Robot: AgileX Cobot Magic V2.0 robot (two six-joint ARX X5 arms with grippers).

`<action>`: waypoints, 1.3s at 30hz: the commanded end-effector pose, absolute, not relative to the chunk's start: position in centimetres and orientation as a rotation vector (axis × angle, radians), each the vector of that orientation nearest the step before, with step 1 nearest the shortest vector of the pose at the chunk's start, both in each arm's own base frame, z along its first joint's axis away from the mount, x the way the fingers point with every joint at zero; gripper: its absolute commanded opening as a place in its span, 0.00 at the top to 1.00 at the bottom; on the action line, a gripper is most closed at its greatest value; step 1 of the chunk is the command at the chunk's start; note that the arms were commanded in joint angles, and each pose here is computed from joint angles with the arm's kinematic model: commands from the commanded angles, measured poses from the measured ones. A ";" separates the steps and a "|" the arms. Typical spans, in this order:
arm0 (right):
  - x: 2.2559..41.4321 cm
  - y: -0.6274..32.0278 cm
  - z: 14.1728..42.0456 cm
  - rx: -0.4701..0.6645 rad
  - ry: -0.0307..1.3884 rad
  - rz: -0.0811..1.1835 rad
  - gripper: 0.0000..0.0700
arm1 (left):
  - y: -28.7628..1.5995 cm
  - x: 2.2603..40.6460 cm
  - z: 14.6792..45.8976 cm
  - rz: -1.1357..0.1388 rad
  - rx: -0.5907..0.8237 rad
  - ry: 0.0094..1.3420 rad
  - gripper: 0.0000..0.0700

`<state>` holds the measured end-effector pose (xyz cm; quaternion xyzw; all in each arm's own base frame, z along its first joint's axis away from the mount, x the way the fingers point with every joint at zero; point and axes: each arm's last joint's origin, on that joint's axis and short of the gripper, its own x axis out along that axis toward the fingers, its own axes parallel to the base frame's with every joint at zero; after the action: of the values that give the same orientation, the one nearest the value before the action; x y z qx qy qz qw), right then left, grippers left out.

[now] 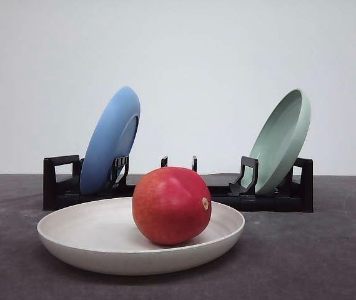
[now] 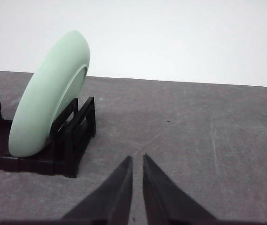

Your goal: Place pomegranate in white plate

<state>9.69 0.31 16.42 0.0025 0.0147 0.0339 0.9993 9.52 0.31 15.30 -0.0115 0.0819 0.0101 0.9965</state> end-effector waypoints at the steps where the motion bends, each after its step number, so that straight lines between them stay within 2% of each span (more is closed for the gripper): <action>1: 9.7 0.3 16.4 0.015 0.022 0.066 0.95 | 0.3 9.6 14.9 0.026 -0.017 0.178 0.96; 39: 9.7 0.3 16.4 0.015 0.022 0.066 0.95 | 0.3 9.6 14.9 0.026 -0.017 0.178 0.96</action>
<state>9.69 0.31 16.42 0.0025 0.0147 0.0339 0.9993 9.52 0.31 15.30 -0.0115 0.0819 0.0101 0.9965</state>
